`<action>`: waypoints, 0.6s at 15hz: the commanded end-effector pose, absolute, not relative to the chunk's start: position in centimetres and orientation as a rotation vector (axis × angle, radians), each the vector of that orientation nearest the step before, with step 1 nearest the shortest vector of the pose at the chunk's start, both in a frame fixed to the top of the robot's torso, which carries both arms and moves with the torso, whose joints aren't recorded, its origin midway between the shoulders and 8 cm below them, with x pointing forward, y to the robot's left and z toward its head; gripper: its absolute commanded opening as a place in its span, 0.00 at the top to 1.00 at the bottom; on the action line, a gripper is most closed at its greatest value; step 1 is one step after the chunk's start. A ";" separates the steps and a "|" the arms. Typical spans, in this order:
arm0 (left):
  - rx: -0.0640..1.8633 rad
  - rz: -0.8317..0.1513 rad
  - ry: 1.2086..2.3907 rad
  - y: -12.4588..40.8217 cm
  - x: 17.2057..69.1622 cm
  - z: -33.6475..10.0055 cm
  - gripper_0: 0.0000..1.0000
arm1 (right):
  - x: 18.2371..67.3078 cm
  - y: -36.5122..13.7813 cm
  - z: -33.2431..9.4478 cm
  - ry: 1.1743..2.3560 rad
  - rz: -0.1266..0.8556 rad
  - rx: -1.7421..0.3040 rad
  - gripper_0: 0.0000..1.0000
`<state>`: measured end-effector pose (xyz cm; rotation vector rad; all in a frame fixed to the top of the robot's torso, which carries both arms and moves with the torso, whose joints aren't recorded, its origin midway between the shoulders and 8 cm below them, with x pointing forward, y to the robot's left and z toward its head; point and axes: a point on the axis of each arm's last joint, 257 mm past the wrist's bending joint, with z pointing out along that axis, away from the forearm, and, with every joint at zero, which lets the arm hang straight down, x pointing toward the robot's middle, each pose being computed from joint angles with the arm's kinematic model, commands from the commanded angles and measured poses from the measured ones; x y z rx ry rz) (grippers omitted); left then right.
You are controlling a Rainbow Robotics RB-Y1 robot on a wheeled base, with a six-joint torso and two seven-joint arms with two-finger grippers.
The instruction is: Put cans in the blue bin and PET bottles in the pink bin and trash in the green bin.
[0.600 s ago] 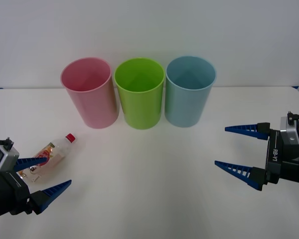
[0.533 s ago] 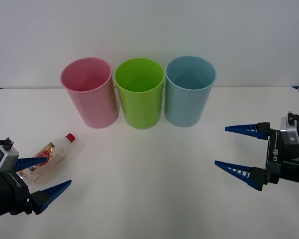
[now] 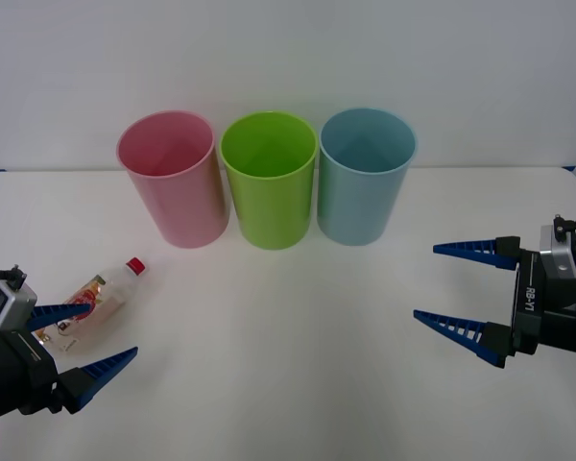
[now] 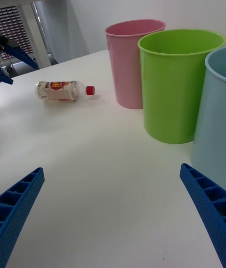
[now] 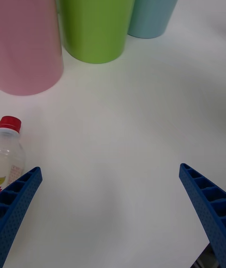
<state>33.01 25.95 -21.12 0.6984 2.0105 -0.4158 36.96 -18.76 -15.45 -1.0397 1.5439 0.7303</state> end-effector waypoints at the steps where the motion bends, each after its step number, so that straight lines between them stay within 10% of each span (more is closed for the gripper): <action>1: 0.698 -0.416 2.011 25.9 33.0 -21.1 0.00 | 37.0 -18.8 -15.5 1.544 0.730 -1.040 0.00; 9: 0.698 -0.416 2.011 25.9 33.0 -21.1 0.00 | 37.0 -18.8 -15.5 1.544 0.730 -1.040 0.00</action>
